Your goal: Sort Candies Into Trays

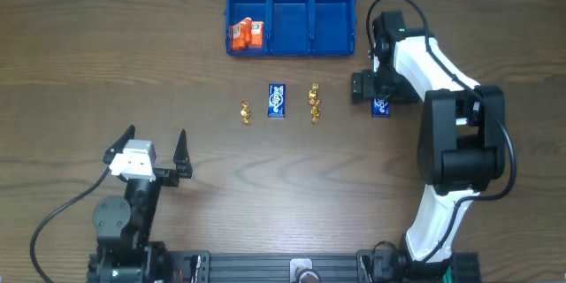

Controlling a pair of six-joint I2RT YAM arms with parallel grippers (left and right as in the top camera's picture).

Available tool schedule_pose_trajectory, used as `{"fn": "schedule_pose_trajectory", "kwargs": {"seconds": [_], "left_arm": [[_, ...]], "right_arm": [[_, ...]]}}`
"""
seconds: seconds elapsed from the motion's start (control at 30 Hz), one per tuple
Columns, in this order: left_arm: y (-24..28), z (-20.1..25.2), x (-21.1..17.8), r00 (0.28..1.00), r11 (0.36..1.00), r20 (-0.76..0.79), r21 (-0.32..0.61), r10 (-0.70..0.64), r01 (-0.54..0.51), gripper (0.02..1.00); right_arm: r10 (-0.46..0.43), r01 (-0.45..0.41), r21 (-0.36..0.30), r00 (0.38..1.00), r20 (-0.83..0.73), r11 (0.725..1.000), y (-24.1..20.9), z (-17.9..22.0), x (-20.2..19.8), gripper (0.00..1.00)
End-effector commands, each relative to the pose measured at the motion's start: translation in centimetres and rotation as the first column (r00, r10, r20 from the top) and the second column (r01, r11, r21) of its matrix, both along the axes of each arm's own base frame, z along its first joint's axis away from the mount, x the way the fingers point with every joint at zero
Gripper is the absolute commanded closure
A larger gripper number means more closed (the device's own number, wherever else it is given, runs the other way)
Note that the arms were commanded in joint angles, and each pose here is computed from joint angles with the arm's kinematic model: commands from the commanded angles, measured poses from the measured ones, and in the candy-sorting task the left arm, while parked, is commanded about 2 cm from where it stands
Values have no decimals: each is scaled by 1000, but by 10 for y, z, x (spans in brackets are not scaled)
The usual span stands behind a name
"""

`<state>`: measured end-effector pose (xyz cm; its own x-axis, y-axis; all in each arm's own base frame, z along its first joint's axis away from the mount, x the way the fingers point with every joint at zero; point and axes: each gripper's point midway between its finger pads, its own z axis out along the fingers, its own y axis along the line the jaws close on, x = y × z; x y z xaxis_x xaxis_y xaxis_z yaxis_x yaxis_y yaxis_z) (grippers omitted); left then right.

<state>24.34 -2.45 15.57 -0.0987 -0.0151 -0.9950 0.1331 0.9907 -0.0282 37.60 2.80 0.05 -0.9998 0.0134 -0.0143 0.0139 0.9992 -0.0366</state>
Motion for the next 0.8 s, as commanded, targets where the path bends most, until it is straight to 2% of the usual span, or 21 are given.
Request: {"fn": "schedule_pose_trajectory", "kwargs": {"seconds": [0.03,0.1,0.3,0.43,0.6,0.67,0.8], "left_arm": [[-2,-16,-1,999,1000,-46,5,-12,12,20],[-2,-16,-1,999,1000,-46,5,-12,12,20],[-2,-16,-1,999,1000,-46,5,-12,12,20],[-2,-16,-1,999,1000,-46,5,-12,12,20],[-2,-16,-1,999,1000,-46,5,-12,12,20],[-2,-16,-1,999,1000,-46,5,-12,12,20],[-2,-16,-1,999,1000,-46,5,-12,12,23]], "right_arm": [[2,-3,18,1000,7,1000,2,-1,5,386],[2,-2,18,1000,7,1000,2,-1,5,522],[-1,1,18,1000,6,1000,2,-2,5,630],[-10,10,18,1000,3,1000,2,-2,4,757],[-20,20,25,1000,11,999,3,1,5,783],[-18,16,50,999,47,999,8,17,12,794],[14,-29,74,980,197,997,29,76,38,829]]}}
